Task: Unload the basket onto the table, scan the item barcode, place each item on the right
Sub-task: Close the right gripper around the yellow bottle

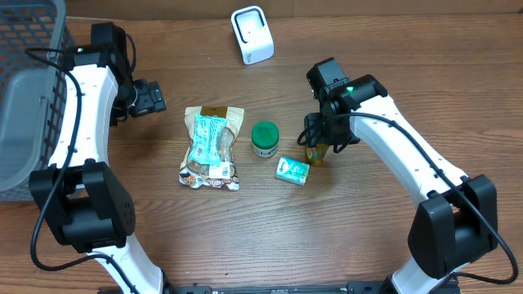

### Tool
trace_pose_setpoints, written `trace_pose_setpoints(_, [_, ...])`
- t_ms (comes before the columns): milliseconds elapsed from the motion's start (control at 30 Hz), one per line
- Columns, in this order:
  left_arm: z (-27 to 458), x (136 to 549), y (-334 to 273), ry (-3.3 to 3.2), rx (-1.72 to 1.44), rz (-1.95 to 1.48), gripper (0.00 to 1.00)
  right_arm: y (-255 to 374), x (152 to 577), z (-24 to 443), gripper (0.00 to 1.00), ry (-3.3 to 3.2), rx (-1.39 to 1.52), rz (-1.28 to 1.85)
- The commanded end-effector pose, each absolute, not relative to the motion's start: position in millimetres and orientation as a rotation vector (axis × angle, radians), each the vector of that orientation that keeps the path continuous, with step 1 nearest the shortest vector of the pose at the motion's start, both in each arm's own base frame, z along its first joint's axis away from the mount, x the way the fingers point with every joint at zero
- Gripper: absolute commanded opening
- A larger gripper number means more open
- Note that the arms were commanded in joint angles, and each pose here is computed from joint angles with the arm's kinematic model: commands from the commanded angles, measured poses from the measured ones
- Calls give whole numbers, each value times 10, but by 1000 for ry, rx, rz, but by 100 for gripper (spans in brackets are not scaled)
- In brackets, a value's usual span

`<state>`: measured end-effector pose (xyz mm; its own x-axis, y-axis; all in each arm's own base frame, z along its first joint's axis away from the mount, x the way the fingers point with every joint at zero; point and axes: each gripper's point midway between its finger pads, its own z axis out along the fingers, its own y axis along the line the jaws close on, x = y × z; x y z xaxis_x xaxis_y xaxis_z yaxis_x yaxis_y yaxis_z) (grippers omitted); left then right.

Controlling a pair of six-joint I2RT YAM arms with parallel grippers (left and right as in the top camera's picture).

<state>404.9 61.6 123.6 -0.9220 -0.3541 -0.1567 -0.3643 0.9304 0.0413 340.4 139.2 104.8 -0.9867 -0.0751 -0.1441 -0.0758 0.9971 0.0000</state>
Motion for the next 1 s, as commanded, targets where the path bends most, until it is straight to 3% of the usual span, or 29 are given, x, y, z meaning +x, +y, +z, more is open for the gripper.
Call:
trace_pose_setpoints(0, [1320,4088,603,2921,-516,111,100,1445,3395,1071,65,3000,-114,59])
trace_pose_setpoints(967, [1320,4088,602,2921,-516,111,99,1434,3364,1014,62,3012,-114,55])
